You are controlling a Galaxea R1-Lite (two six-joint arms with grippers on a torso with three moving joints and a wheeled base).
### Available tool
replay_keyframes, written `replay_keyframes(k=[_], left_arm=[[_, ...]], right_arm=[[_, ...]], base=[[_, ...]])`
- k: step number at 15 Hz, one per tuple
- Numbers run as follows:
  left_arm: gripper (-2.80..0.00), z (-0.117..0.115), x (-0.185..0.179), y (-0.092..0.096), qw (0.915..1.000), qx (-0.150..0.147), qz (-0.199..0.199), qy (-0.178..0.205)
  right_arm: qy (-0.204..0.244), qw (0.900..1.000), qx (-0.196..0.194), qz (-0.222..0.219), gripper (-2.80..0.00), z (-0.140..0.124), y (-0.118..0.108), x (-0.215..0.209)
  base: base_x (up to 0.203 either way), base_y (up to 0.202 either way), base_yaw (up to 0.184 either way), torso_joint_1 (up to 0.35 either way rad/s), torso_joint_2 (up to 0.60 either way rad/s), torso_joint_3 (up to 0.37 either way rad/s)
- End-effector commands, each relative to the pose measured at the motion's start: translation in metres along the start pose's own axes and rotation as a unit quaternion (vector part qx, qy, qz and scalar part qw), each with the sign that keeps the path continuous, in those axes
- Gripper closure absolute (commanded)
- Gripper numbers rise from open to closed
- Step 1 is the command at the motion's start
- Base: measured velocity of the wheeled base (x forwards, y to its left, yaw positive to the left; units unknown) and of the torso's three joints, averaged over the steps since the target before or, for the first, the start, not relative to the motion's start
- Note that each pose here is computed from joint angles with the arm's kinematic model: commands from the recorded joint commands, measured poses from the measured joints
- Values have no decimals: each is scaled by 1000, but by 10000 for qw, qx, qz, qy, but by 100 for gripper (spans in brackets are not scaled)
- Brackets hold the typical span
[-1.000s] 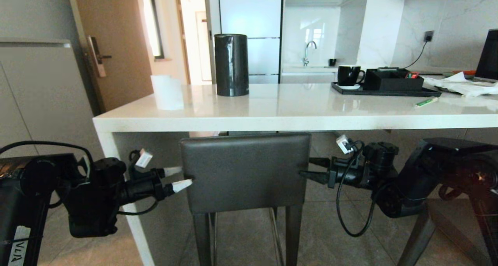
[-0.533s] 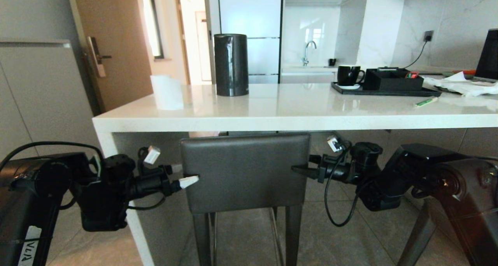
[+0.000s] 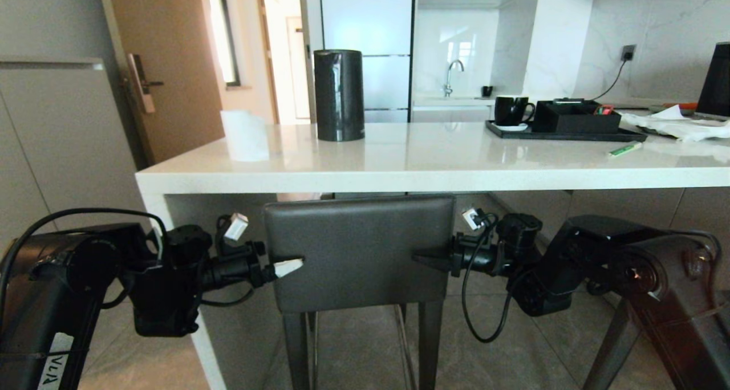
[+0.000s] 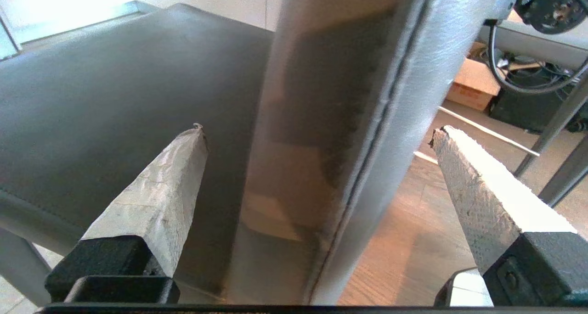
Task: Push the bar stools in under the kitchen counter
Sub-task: Pull the gray chair out from under the dining table
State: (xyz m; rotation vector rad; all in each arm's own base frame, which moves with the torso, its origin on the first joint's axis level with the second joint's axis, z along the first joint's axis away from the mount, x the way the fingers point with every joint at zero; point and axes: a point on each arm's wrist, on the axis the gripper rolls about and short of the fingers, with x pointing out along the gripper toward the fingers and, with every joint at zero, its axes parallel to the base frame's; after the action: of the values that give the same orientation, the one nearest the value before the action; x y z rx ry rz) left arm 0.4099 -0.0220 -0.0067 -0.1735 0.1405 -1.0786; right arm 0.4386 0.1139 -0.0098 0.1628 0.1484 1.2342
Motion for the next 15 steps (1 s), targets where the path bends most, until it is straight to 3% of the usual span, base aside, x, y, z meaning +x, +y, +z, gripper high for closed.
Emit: replay_keyframes(k=[1, 7, 15], left_arm=[[-280, 2, 1, -6, 10000, 2, -75, 12], [-280, -13, -4, -20, 9992, -331, -89, 203], [-280, -4, -5, -28, 9994, -280, -123, 188]], right_arm=[[10, 10000, -7, 91, -280, 2, 7, 2], [31, 9998, -6, 203, -280, 3, 21, 5], [23, 9996, -23, 269, -280, 9, 31, 8]], base=[[0, 0, 0, 0, 0, 0], [0, 0, 0, 0, 0, 0], [0, 0, 0, 0, 0, 0]])
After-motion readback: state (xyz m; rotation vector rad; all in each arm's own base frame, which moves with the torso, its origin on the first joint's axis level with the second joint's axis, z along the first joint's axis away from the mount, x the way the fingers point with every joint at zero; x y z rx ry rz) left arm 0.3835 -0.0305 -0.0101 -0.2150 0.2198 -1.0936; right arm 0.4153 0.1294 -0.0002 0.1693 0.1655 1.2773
